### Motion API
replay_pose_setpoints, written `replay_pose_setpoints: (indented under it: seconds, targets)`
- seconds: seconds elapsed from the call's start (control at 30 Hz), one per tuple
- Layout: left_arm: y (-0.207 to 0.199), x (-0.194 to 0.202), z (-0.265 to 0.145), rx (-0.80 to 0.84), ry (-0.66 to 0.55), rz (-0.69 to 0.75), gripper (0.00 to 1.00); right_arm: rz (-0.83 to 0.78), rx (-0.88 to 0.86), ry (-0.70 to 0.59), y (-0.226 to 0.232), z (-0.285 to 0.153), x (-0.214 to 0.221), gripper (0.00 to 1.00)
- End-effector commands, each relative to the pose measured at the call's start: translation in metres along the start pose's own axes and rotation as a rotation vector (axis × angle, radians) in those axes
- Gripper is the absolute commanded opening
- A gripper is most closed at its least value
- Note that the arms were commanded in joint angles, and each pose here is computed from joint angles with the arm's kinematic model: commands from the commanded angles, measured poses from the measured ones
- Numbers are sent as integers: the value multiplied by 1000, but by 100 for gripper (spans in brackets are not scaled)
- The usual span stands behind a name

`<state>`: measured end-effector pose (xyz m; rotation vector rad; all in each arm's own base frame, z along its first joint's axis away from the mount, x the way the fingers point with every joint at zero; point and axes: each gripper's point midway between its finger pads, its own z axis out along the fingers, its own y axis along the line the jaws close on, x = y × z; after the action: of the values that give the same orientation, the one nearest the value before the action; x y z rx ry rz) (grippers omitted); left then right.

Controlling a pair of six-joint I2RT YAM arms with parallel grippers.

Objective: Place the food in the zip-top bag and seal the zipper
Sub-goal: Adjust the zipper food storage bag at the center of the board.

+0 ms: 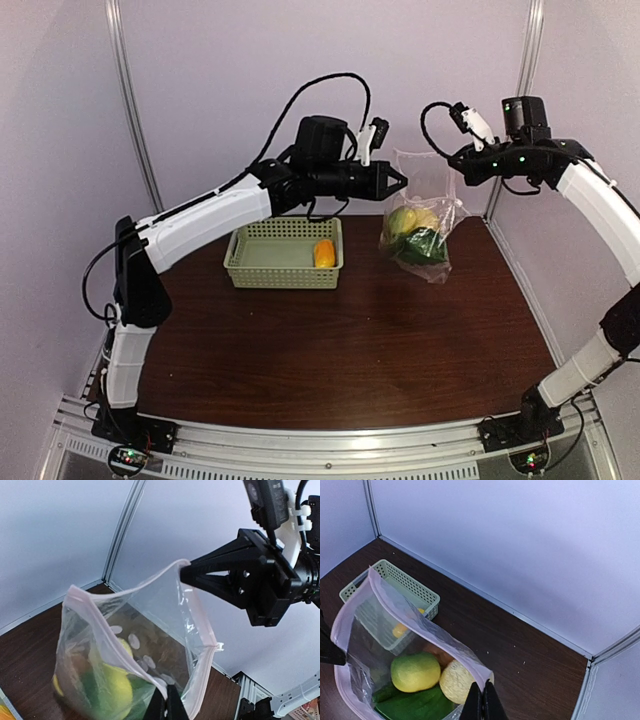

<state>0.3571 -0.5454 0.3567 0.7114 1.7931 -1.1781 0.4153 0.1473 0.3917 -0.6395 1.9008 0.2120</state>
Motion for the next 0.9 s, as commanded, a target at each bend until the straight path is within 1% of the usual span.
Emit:
replay_pose_setpoints:
  seconds: [0.0, 0.03, 0.07, 0.1, 0.13, 0.17, 0.2, 0.27, 0.33, 0.37, 0.43, 0.5, 0.53, 0.57, 0.6, 0.7, 0.77, 0.87]
  targets:
    - [31, -10, 6, -104, -48, 63, 0, -4, 153, 61, -23, 9, 18, 0]
    - [36, -12, 7, -75, -28, 26, 0, 5, 82, 79, -14, 11, 13, 0]
    - [25, -17, 5, -7, -22, 16, 0, 6, -27, 85, 4, 4, 6, 0]
    - [15, -18, 2, 14, -28, 34, 0, 6, -58, 64, 10, 1, 0, 0]
    - [13, -19, 1, -15, -54, 64, 0, 18, 8, 47, -1, 2, -1, 0]
    - [19, -20, 0, -62, -82, 88, 0, 12, 88, 61, -15, 7, 6, 0]
    - [29, -23, -2, -94, -97, 87, 0, 13, 129, 93, -23, 11, 12, 0]
    - [31, -26, -1, -61, -84, 76, 0, 21, 72, 107, -15, 11, 9, 0]
    - [35, -23, -2, -63, -70, 82, 0, 46, 68, 60, -14, 6, 2, 0]
    - [39, -21, -3, -76, -64, 90, 3, 52, 90, 39, -16, 4, 0, 0]
    - [51, -13, -9, -109, -40, 97, 19, 62, 125, 36, -21, 3, 4, 0]
    - [74, 0, -22, -191, -8, 92, 43, 79, 101, 63, -16, 10, 18, 0]
    - [88, 5, -31, -244, 2, 85, 54, 88, 77, 77, -11, 15, 28, 0]
    - [107, 16, -40, -303, 23, 71, 63, 94, 49, 93, -4, 21, 40, 0]
    - [126, 26, -49, -351, 43, 51, 67, 98, 28, 112, 1, 27, 53, 0]
    - [184, 49, -75, -453, 112, -50, 70, 113, -43, 141, 17, 40, 83, 0]
    - [216, 62, -89, -513, 155, -105, 70, 114, -83, 116, 25, 40, 86, 0]
    - [239, 85, -90, -541, 214, -157, 70, 116, -108, 81, 32, 36, 85, 0]
